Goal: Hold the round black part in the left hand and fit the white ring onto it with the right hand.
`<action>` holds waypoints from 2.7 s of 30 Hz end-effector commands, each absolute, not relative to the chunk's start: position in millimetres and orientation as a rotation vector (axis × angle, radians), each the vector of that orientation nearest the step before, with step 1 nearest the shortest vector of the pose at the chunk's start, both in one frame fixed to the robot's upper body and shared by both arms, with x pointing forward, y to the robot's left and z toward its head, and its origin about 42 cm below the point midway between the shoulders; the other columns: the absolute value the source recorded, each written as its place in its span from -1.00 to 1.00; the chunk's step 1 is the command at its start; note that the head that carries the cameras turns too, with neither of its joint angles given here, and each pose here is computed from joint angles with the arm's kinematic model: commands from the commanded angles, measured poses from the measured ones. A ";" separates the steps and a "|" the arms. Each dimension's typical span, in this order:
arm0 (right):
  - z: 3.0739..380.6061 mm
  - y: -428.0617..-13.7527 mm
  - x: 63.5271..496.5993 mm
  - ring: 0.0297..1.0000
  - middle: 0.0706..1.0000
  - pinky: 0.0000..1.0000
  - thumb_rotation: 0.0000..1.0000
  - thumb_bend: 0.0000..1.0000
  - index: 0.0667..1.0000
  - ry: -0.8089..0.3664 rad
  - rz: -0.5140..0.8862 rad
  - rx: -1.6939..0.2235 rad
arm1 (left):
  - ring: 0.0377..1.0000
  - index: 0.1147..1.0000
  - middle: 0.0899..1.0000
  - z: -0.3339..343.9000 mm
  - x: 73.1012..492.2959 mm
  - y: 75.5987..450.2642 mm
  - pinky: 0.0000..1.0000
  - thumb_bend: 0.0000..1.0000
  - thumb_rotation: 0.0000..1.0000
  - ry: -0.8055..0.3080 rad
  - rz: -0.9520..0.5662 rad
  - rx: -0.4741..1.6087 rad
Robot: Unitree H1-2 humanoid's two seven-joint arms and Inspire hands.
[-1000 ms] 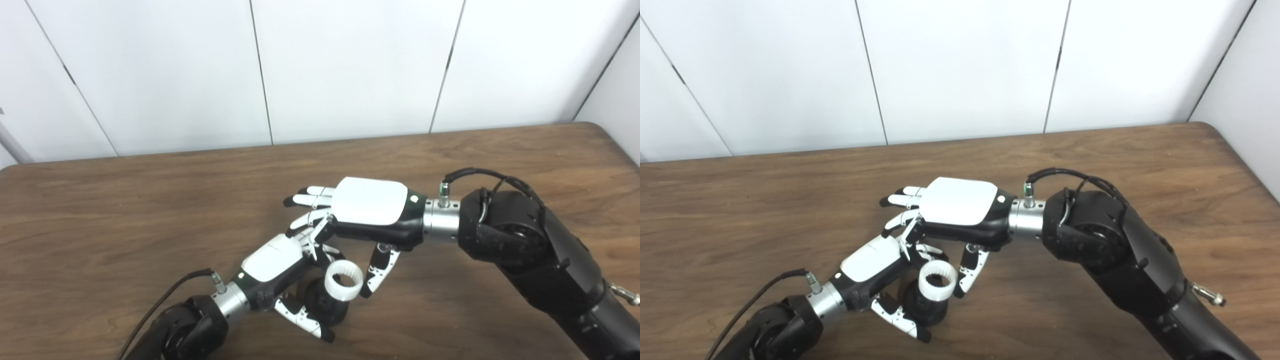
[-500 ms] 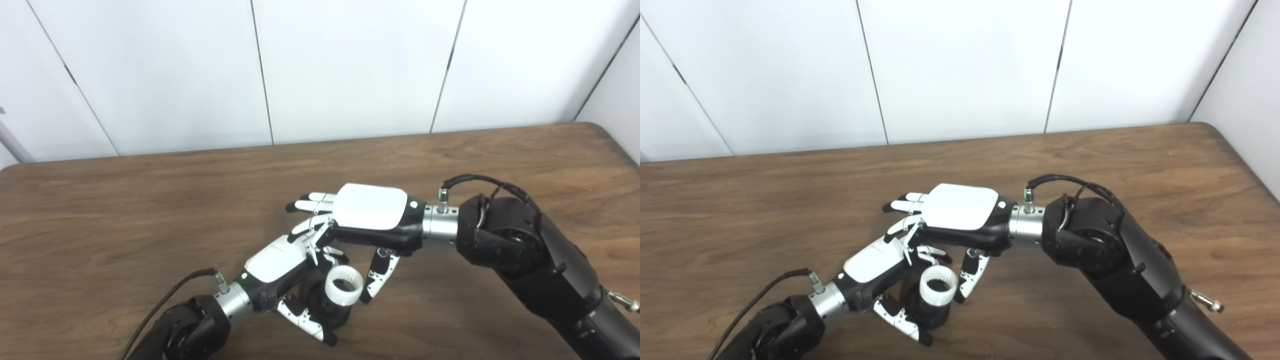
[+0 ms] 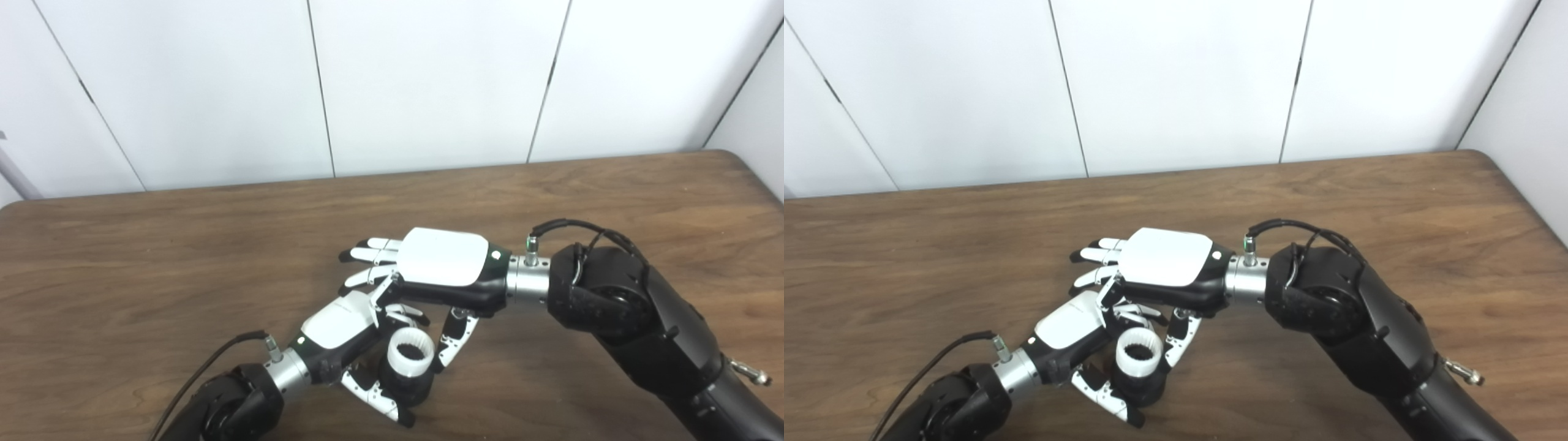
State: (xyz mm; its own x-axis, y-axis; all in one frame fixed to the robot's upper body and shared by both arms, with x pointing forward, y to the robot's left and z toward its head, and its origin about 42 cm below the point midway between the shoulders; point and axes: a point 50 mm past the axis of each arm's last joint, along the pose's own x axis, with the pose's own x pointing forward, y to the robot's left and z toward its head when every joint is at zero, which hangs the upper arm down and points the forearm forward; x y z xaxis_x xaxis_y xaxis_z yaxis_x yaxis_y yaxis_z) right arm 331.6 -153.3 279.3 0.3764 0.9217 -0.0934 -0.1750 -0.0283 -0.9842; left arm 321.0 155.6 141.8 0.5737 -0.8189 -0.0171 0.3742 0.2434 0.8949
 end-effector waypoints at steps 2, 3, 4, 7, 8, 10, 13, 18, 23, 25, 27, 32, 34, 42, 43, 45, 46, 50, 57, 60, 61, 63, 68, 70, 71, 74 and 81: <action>289.4 -149.3 331.1 1.00 0.73 1.00 -0.72 0.05 -0.11 -0.856 0.991 -1.281 | 1.00 -0.17 0.60 151.6 321.6 155.2 1.00 0.05 -0.87 -0.544 -0.865 1.034; 288.8 -148.8 330.8 1.00 0.73 1.00 -0.72 0.05 -0.11 -0.856 0.993 -1.279 | 1.00 -0.17 0.61 152.2 321.7 155.4 1.00 0.05 -0.87 -0.542 -0.868 1.036; 288.3 -148.4 330.6 1.00 0.73 1.00 -0.72 0.05 -0.11 -0.856 0.995 -1.278 | 1.00 -0.17 0.62 152.7 321.9 155.7 1.00 0.05 -0.87 -0.539 -0.871 1.038; 288.1 -148.0 330.7 1.00 0.74 1.00 -0.72 0.05 -0.11 -0.857 0.998 -1.277 | 1.00 -0.17 0.62 153.8 322.3 156.5 1.00 0.05 -0.87 -0.536 -0.872 1.036; 288.1 -148.1 330.8 1.00 0.73 1.00 -0.72 0.05 -0.11 -0.857 0.999 -1.277 | 1.00 -0.17 0.62 154.3 322.5 156.8 1.00 0.05 -0.87 -0.536 -0.871 1.035; 288.0 -148.4 331.1 1.00 0.73 1.00 -0.72 0.05 -0.11 -0.853 0.999 -1.278 | 1.00 -0.17 0.61 154.9 322.6 157.1 1.00 0.05 -0.87 -0.537 -0.867 1.032; 287.4 -149.2 330.7 1.00 0.72 1.00 -0.72 0.05 -0.11 -0.845 0.998 -1.282 | 1.00 -0.17 0.62 157.1 321.8 156.9 1.00 0.05 -0.87 -0.534 -0.863 1.029; 282.9 -151.4 329.6 1.00 0.71 1.00 -0.72 0.05 -0.11 -0.836 0.998 -1.263 | 1.00 -0.17 0.61 158.8 321.0 156.1 1.00 0.05 -0.87 -0.530 -0.865 1.031; 282.7 -151.6 331.3 1.00 0.71 1.00 -0.72 0.05 -0.11 -0.825 0.999 -1.271 | 1.00 -0.17 0.63 158.2 320.9 155.6 1.00 0.05 -0.87 -0.535 -0.864 1.030; 284.1 -151.7 332.1 1.00 0.72 1.00 -0.72 0.05 -0.11 -0.820 0.999 -1.278 | 1.00 -0.17 0.62 157.8 321.0 155.3 1.00 0.05 -0.87 -0.538 -0.862 1.027; 284.4 -151.9 332.8 1.00 0.72 1.00 -0.72 0.05 -0.11 -0.821 0.999 -1.277 | 1.00 -0.17 0.62 157.8 321.0 154.6 1.00 0.05 -0.87 -0.540 -0.862 1.025; 283.3 -151.5 333.7 1.00 0.71 1.00 -0.72 0.05 -0.11 -0.819 1.002 -1.277 | 1.00 -0.17 0.62 158.1 320.3 152.6 1.00 0.05 -0.87 -0.533 -0.865 1.039; 283.8 -151.1 334.1 1.00 0.71 1.00 -0.72 0.05 -0.11 -0.815 1.007 -1.282 | 1.00 -0.17 0.62 157.7 319.7 151.9 1.00 0.05 -0.87 -0.534 -0.867 1.040; 285.7 -150.2 338.1 1.00 0.72 1.00 -0.72 0.05 -0.11 -0.801 1.013 -1.298 | 1.00 -0.17 0.61 157.7 318.3 149.4 1.00 0.05 -0.87 -0.534 -0.867 1.046; 285.8 -149.9 338.8 1.00 0.72 1.00 -0.72 0.05 -0.11 -0.799 1.015 -1.295 | 1.00 -0.17 0.62 157.7 318.3 149.1 1.00 0.05 -0.87 -0.537 -0.867 1.046; 286.0 -149.6 340.0 1.00 0.73 1.00 -0.72 0.05 -0.11 -0.796 1.019 -1.292 | 1.00 -0.17 0.63 157.8 318.1 148.1 1.00 0.05 -0.87 -0.543 -0.866 1.046; 285.7 -149.5 340.7 1.00 0.72 1.00 -0.72 0.05 -0.11 -0.795 1.021 -1.289 | 1.00 -0.17 0.63 158.0 318.0 147.4 1.00 0.05 -0.87 -0.545 -0.866 1.047; 284.9 -148.8 342.2 1.00 0.72 1.00 -0.72 0.05 -0.11 -0.794 1.024 -1.292 | 1.00 -0.17 0.66 158.6 317.6 145.3 1.00 0.05 -0.87 -0.541 -0.870 1.051; 284.4 -149.8 342.8 1.00 0.73 1.00 -0.72 0.05 -0.11 -0.790 1.032 -1.297 | 1.00 -0.17 0.64 158.6 316.6 143.1 1.00 0.05 -0.87 -0.545 -0.872 1.044; 283.6 -150.5 342.3 1.00 0.72 1.00 -0.72 0.05 -0.11 -0.786 1.034 -1.292 | 1.00 -0.17 0.66 159.7 316.3 142.6 1.00 0.05 -0.87 -0.542 -0.873 1.042; 283.4 -150.6 342.3 1.00 0.72 1.00 -0.72 0.05 -0.11 -0.786 1.035 -1.290 | 1.00 -0.17 0.67 160.0 316.3 142.4 1.00 0.05 -0.87 -0.540 -0.872 1.041; 282.8 -150.4 341.9 1.00 0.72 1.00 -0.72 0.05 -0.11 -0.786 1.036 -1.284 | 1.00 -0.17 0.68 160.7 316.2 141.9 1.00 0.05 -0.87 -0.537 -0.871 1.041; 282.5 -149.9 341.1 1.00 0.71 1.00 -0.72 0.05 -0.11 -0.788 1.041 -1.287 | 1.00 -0.17 0.72 162.1 316.2 140.9 1.00 0.05 -0.87 -0.537 -0.875 1.042; 282.9 -149.8 340.9 1.00 0.71 1.00 -0.72 0.05 -0.11 -0.786 1.040 -1.292 | 1.00 -0.17 0.71 162.6 316.1 140.4 1.00 0.05 -0.87 -0.535 -0.876 1.042; 282.9 -150.0 340.9 1.00 0.71 1.00 -0.72 0.05 -0.11 -0.786 1.040 -1.293 | 1.00 -0.17 0.71 162.7 316.0 140.0 1.00 0.05 -0.87 -0.536 -0.876 1.041; 282.8 -150.0 341.3 1.00 0.72 1.00 -0.72 0.05 -0.11 -0.789 1.044 -1.297 | 1.00 -0.17 0.73 162.7 315.4 138.8 1.00 0.05 -0.87 -0.538 -0.876 1.041; 283.6 -150.0 342.8 1.00 0.73 1.00 -0.72 0.05 -0.11 -0.781 1.051 -1.310 | 1.00 -0.17 0.73 162.1 314.3 134.0 1.00 0.05 -0.87 -0.549 -0.876 1.024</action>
State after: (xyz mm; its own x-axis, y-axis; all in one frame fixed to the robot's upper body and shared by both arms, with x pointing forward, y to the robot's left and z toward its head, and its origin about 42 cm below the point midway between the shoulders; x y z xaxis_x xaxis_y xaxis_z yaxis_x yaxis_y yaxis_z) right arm 338.7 -152.5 264.9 0.3750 0.9165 -0.1392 -0.2215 -0.0572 -0.9735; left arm 314.9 145.4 150.4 0.5827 -0.8110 -0.0533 0.3894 0.2210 0.8942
